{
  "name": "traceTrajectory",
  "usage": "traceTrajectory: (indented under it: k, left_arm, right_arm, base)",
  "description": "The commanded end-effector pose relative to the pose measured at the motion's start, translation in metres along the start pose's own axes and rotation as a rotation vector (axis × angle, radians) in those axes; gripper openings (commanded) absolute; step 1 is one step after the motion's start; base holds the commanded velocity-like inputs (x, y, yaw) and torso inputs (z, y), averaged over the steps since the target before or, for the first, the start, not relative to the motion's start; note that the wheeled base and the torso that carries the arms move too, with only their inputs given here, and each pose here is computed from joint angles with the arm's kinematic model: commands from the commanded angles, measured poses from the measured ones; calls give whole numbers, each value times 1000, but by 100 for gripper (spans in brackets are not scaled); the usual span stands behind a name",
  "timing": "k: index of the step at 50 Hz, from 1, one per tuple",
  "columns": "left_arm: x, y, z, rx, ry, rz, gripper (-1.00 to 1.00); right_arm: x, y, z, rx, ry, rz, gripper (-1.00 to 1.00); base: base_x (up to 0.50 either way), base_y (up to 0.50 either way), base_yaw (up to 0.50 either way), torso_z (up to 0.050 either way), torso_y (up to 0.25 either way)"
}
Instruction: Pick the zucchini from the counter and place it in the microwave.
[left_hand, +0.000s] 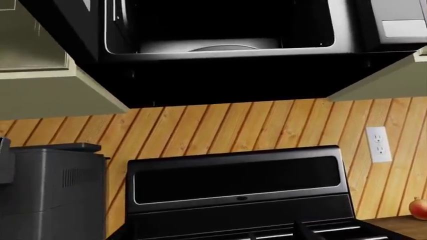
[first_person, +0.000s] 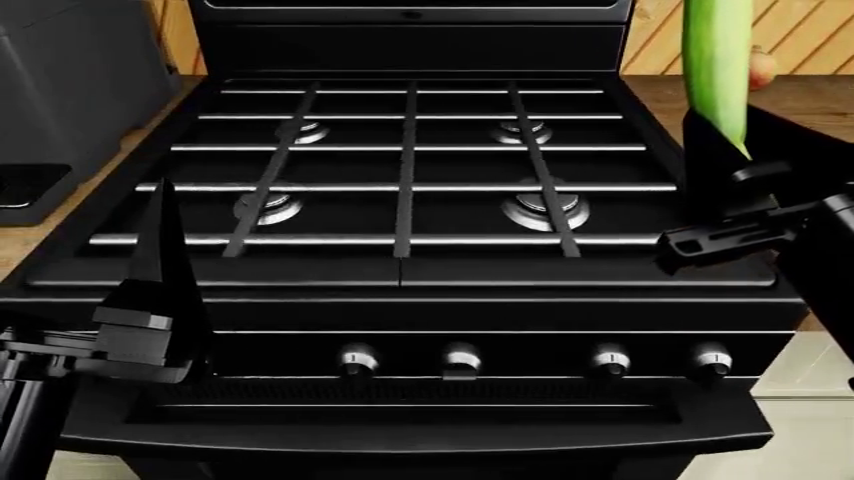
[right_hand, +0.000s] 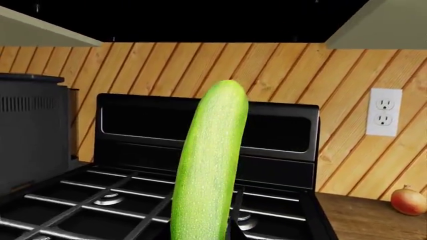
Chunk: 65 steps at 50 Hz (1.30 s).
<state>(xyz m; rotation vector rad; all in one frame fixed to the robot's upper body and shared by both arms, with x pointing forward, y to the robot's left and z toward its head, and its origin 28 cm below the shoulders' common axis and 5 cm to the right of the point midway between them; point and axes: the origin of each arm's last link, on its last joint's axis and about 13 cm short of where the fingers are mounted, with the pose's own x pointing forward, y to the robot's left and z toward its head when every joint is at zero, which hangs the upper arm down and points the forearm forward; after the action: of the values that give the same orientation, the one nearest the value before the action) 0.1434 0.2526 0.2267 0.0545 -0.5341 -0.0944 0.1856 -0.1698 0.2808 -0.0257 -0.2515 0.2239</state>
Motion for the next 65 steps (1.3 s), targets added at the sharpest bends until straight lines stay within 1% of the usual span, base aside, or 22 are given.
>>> traceTrajectory:
  k: [1,6,17,27,33,44,65]
  left_arm:
    - [0,0,0,1,-1,0,100]
    - [1,0,1,3,-2,2,100]
    - [3,0,5,2,-16,7,100]
    - [2,1,5,0,-21,15,100]
    - [2,1,6,0,-23,15,100]
    - [2,1,6,1,-23,14,100]
    - [2,1,5,0,-19,10,100]
  right_arm:
    - [-1,-1,4,-5,-27,-6,-100]
    - [-2,1,8,-12,-40,1,-100]
    - [-3,5,29,-29,-137,11,-100]
    - [-5,15,67,-102,-218,45,-100]
    - [-6,18,75,-122,-241,50,-100]
    - [-10,21,90,-160,-277,59,-100]
    - [-8,19,94,-162,-286,52,-100]
  base:
    - [0,0,0,0,0]
    - [0,0,0,0,0]
    - [0,0,0,0,0]
    - [0,0,0,0,0]
    - [0,0,0,0,0]
    - [11,381,0,0,0]
    - [12,373,0,0,0]
